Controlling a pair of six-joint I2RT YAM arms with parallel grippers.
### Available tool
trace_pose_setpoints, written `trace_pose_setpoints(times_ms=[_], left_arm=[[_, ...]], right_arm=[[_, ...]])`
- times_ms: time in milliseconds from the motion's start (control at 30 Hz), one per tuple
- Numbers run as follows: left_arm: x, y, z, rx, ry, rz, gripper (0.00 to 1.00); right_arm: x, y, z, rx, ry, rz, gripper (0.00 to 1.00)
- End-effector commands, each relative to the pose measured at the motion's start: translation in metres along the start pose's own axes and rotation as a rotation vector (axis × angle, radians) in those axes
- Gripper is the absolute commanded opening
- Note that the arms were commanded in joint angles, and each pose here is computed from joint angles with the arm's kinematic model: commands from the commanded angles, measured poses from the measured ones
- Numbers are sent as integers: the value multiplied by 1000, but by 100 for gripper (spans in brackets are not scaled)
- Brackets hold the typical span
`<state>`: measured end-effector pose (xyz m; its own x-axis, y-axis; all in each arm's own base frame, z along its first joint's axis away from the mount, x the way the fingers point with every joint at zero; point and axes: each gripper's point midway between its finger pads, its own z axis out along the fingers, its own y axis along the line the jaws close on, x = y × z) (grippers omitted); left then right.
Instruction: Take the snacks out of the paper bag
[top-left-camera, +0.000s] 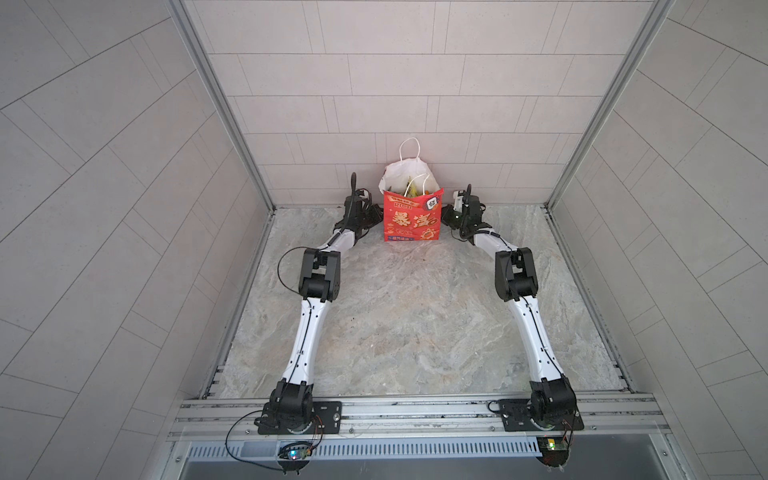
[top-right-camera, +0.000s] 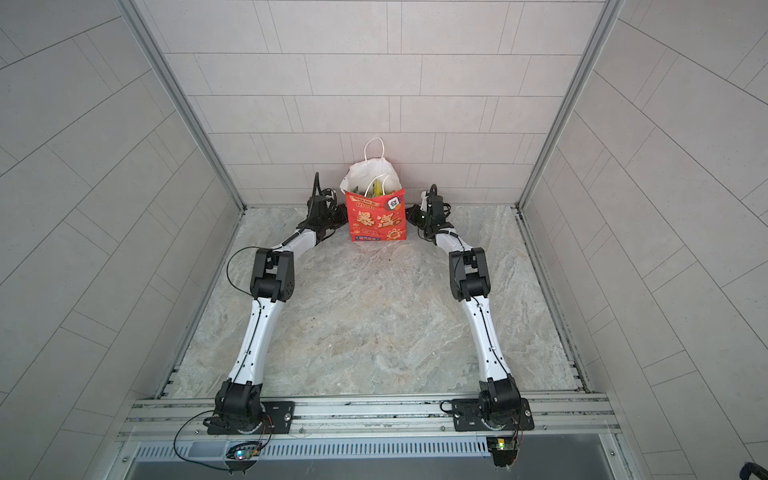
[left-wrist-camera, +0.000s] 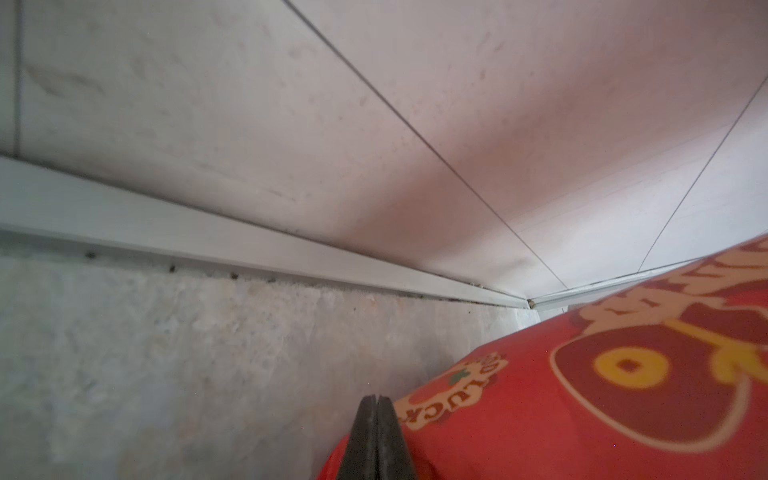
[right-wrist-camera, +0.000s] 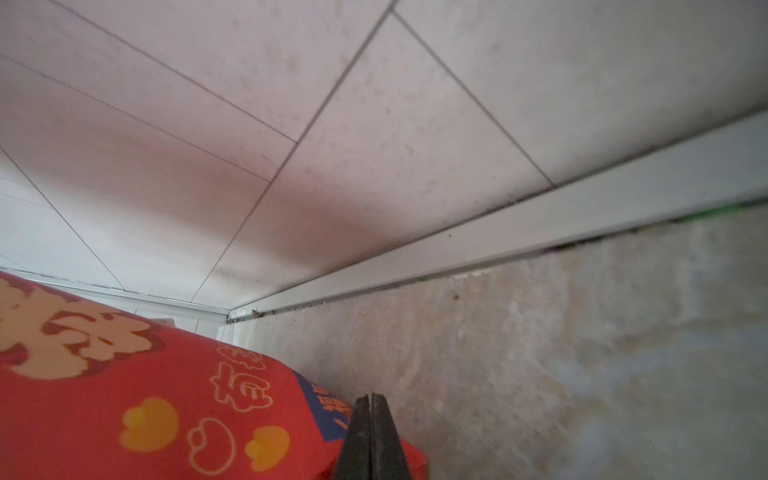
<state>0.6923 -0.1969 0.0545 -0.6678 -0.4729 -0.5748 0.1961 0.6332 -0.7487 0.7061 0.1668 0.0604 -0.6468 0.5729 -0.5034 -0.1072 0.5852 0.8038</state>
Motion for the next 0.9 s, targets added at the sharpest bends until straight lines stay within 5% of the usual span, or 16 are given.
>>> trace_pose_setpoints(times_ms=[0, 867], left_arm=[[2, -52, -11, 97, 21, 77, 0], [114, -63, -134, 48, 64, 78, 0]], right_arm=[[-1, 63, -13, -121, 18, -38, 0], [107, 64, -154, -89, -4, 55, 0]])
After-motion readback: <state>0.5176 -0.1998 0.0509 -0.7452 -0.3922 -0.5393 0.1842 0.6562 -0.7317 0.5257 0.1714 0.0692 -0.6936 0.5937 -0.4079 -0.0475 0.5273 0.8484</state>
